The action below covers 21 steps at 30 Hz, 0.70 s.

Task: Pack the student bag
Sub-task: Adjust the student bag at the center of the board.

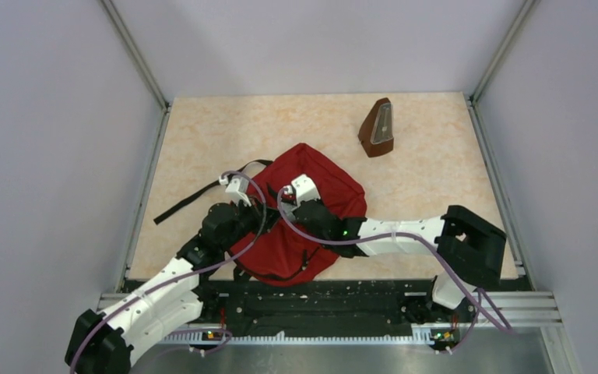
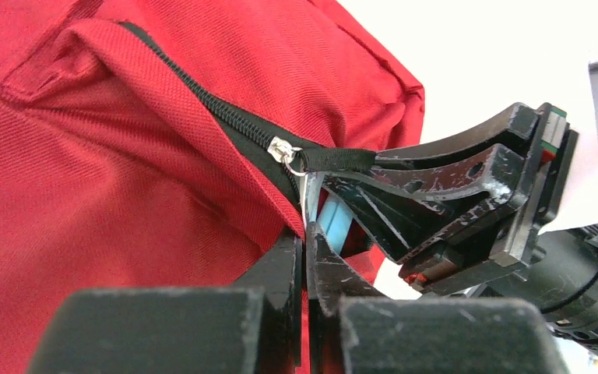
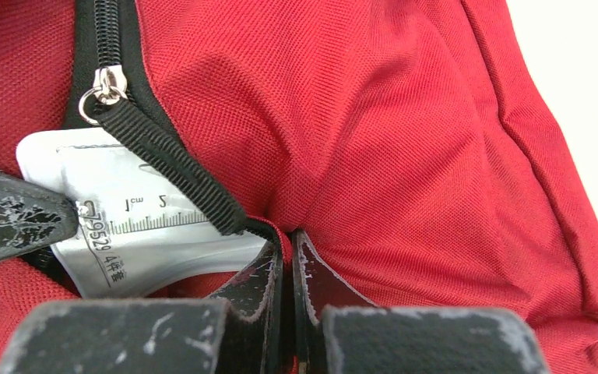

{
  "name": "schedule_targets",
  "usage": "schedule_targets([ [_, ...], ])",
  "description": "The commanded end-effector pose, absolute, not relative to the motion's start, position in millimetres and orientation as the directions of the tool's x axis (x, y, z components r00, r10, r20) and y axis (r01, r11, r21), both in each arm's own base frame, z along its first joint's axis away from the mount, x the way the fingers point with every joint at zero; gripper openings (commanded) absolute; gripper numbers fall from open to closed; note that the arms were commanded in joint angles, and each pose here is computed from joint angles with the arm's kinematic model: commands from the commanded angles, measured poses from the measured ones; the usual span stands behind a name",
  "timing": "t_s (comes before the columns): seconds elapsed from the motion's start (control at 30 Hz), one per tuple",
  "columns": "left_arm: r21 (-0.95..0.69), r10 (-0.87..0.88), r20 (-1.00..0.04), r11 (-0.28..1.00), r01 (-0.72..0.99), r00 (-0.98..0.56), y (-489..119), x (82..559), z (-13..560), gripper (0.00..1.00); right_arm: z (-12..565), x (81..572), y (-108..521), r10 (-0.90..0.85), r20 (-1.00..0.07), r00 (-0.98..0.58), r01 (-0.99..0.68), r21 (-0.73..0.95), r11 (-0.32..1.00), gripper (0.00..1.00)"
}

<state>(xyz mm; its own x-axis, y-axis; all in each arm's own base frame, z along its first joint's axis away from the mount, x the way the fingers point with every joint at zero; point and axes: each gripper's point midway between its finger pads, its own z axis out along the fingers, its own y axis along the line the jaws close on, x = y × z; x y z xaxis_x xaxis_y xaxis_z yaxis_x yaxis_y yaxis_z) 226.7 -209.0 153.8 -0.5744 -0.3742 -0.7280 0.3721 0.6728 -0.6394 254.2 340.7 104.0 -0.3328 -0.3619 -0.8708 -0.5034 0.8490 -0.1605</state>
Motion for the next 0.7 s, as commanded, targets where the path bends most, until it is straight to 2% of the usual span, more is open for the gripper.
schedule_targets([
  [0.0,-0.649,-0.498,-0.758,0.637,0.415,-0.421,-198.7,234.4,226.4,0.00,63.5,249.3,321.8,-0.437,-0.804,-0.403,-0.469,-0.228,0.853,0.00],
  [0.1,-0.648,-0.514,-0.740,0.717,0.257,-0.434,-173.2,235.2,203.6,0.00,73.9,260.8,309.6,-0.428,-0.810,-0.402,-0.419,-0.252,0.872,0.00],
  [0.2,-0.655,-0.510,-0.718,0.726,0.210,-0.474,-167.9,227.3,186.1,0.00,92.4,265.7,307.7,-0.413,-0.829,-0.378,-0.417,-0.246,0.875,0.00],
  [0.4,-0.690,-0.507,-0.686,0.680,0.247,-0.522,-181.5,221.2,172.5,0.00,121.7,255.1,335.2,-0.386,-0.863,-0.326,-0.550,-0.159,0.820,0.00],
  [0.47,-0.703,-0.521,-0.693,0.641,0.307,-0.499,-188.5,221.7,187.0,0.00,125.6,248.6,340.1,-0.388,-0.867,-0.314,-0.581,-0.148,0.801,0.00],
  [0.57,-0.703,-0.534,-0.709,0.586,0.402,-0.461,-194.3,215.8,208.7,0.00,120.8,249.0,333.9,-0.398,-0.860,-0.320,-0.547,-0.175,0.819,0.00],
  [0.67,-0.694,-0.568,-0.720,0.583,0.421,-0.400,-185.4,214.5,221.7,0.00,99.6,257.0,320.3,-0.463,-0.814,-0.350,-0.486,-0.264,0.833,0.00],
])
